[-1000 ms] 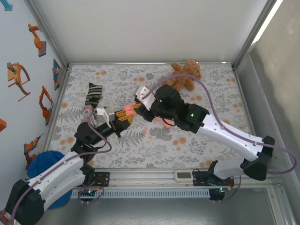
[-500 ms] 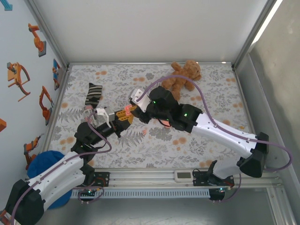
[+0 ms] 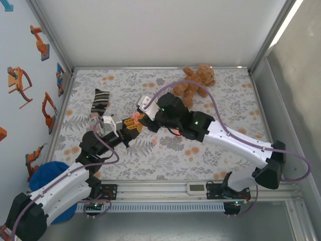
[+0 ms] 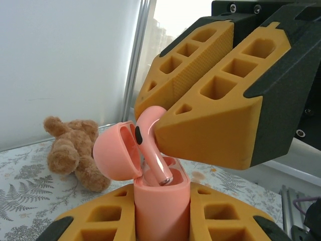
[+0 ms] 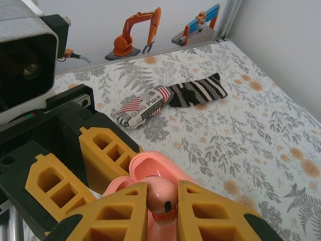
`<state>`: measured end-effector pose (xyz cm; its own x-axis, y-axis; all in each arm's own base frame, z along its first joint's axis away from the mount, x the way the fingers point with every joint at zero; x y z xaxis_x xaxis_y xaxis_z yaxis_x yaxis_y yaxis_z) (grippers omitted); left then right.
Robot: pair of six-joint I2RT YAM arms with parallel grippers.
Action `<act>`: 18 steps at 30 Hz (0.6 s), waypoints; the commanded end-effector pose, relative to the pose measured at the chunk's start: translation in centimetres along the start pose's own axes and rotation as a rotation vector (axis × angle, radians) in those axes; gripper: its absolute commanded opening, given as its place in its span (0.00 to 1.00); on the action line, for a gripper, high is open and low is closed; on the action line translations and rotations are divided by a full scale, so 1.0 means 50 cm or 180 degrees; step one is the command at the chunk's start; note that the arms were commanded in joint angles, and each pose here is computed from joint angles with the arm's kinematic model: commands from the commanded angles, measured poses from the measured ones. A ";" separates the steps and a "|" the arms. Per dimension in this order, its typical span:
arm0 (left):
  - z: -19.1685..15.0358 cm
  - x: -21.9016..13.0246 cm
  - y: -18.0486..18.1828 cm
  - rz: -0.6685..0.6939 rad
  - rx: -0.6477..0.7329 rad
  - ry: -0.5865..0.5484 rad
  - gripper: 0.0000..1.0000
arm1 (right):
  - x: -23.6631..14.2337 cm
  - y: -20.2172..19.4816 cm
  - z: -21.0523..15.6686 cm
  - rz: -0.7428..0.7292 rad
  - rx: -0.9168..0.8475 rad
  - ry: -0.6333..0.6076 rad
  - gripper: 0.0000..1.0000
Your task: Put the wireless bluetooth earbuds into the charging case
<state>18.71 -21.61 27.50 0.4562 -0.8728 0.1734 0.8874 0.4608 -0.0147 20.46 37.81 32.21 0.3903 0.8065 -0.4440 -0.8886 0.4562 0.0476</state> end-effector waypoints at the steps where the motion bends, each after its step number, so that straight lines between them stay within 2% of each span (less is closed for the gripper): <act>1: 0.044 0.002 -0.013 -0.0096 0.0071 -0.0211 0.00 | -0.003 0.005 0.020 -0.0018 -0.0043 -0.0064 0.17; 12: 0.042 0.001 -0.014 -0.0097 0.0073 -0.0202 0.00 | -0.012 0.021 0.003 0.0151 0.0090 0.0060 0.22; 18: 0.040 0.000 -0.015 -0.0098 0.0067 -0.0194 0.00 | -0.023 0.029 0.018 0.0225 0.0138 -0.0030 0.25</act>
<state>18.51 -21.72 27.46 0.4486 -0.8773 0.1704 0.8915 0.4528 -0.0152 19.77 37.90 31.69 0.3520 0.8114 -0.4666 -0.8941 0.4390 0.0889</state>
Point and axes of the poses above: each hand's point on the last joint's axis, 136 mm out from that joint toward the fingers, its own x axis out along the fingers, its own y axis along the line the jaws close on, z = x × y, the point moved 2 cm from there along -x, back along the fingers, and after that the axes turned 10 degrees about x, right-handed, at the moved point
